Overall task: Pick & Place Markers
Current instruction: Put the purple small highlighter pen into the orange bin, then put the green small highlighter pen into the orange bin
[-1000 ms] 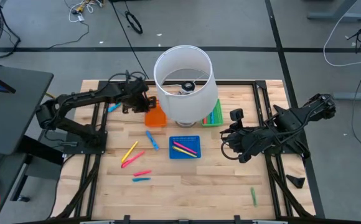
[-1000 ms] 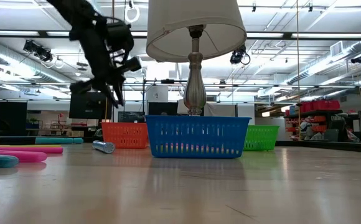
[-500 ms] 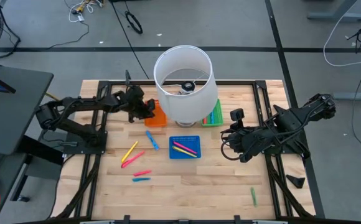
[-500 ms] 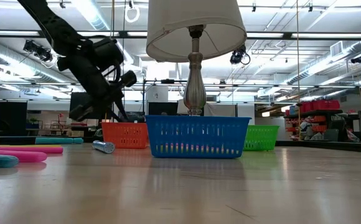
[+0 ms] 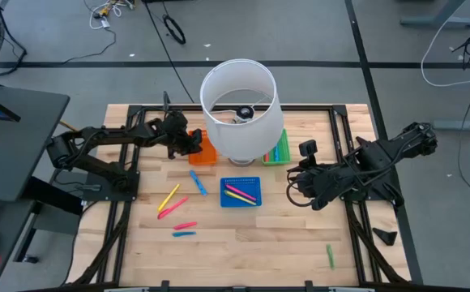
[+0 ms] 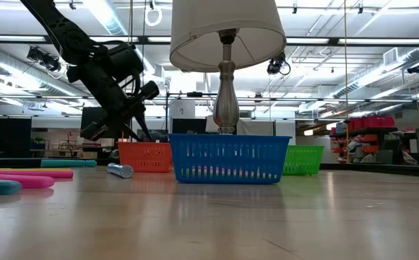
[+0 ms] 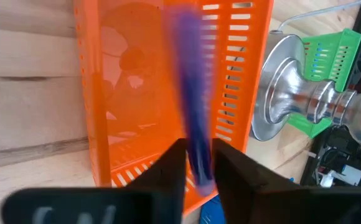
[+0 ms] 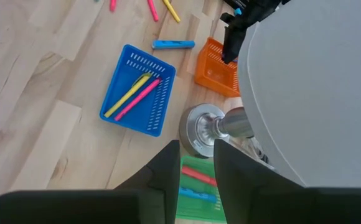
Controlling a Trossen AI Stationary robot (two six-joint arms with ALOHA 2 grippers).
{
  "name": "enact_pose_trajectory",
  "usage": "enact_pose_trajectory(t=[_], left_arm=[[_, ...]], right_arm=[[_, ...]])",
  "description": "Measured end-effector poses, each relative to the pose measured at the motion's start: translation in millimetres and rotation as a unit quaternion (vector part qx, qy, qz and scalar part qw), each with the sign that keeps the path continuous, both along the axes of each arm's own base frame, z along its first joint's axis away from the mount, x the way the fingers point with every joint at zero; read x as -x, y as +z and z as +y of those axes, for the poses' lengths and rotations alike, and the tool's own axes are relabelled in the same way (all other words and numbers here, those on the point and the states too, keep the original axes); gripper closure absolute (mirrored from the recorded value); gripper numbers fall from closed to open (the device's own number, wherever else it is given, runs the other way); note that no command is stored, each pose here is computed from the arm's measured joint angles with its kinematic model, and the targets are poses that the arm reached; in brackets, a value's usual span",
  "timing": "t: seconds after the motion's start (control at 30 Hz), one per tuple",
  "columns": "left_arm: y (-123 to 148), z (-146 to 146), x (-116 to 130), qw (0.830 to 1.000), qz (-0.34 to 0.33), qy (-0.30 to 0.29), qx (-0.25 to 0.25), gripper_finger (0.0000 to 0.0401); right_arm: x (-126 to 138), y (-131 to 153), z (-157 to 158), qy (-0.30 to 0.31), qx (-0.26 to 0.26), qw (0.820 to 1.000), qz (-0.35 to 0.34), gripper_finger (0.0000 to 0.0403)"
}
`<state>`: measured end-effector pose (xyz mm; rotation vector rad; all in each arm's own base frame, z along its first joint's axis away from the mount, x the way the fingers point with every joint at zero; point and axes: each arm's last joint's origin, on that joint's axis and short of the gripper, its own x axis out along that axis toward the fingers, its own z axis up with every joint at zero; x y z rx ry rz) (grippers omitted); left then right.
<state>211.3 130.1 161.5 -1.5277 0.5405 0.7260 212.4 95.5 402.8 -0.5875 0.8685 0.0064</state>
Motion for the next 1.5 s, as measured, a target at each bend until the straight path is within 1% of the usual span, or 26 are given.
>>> enact_pose_trajectory(t=[0.13, 0.3, 0.5, 0.57, 0.73, 0.87, 1.0, 1.1, 1.2, 1.27, 1.33, 1.4, 1.5], left_arm=[[-0.1, 0.4, 0.1, 1.0, 0.003, 0.004, -0.005, 0.0269], [0.8, 1.2, -0.7, 1.0, -0.001, 0.005, -0.014, 0.0236], [1.4, 1.6, -1.2, 1.0, -0.005, 0.008, -0.014, 0.0229], [2.2, 1.3, -1.1, 1.0, -0.01, 0.012, -0.005, 0.0228], [9.2, -0.8, -2.0, 0.999, -0.043, -0.002, 0.017, 0.0228], [22.1, -9.1, -3.0, 0.997, -0.071, -0.017, 0.01, 0.0228], [40.2, -20.6, -1.0, 0.995, -0.096, -0.017, -0.026, 0.0227], [54.4, -29.4, 1.5, 0.991, -0.117, -0.008, -0.059, 0.0227], [64.7, -38.7, 2.6, 0.988, -0.139, -0.012, -0.072, 0.0227], [69.3, -44.2, 3.0, 0.986, -0.151, -0.021, -0.072, 0.0227], [74.4, -49.8, 2.8, 0.982, -0.167, -0.033, -0.075, 0.0227], [77.7, -55.1, 3.2, 0.981, -0.176, -0.044, -0.076, 0.0227], [80.5, -62.9, 2.6, 0.978, -0.184, -0.063, -0.073, 0.0227]], right_arm=[[0.0, 0.0, 0.0, 0.001, 0.001, 1.0, 0.0, 0.0302], [0.0, 0.0, 0.0, 0.001, 0.001, 1.0, 0.0, 0.0302], [0.0, 0.0, 0.0, 0.001, 0.001, 1.0, 0.0, 0.0302], [0.0, 0.0, 0.0, 0.001, 0.001, 1.0, 0.0, 0.0302], [0.0, -0.1, 0.1, -0.003, -0.003, 1.0, -0.001, 0.0302], [0.2, -0.3, 0.0, -0.035, -0.034, 0.999, -0.009, 0.0302], [2.1, -2.3, 0.3, -0.098, -0.109, 0.989, -0.01, 0.0302], [4.5, -4.2, 0.4, -0.131, -0.151, 0.98, 0.003, 0.0302], [6.0, -5.4, 1.4, -0.174, -0.211, 0.962, 0.013, 0.0302], [7.1, -6.3, 1.7, -0.216, -0.252, 0.943, 0.016, 0.0302], [8.6, -7.3, 1.7, -0.263, -0.291, 0.92, 0.02, 0.0302], [10.5, -8.4, 1.0, -0.319, -0.323, 0.891, 0.018, 0.0302], [14.9, -10.8, -0.3, -0.383, -0.353, 0.853, 0.034, 0.0301]])
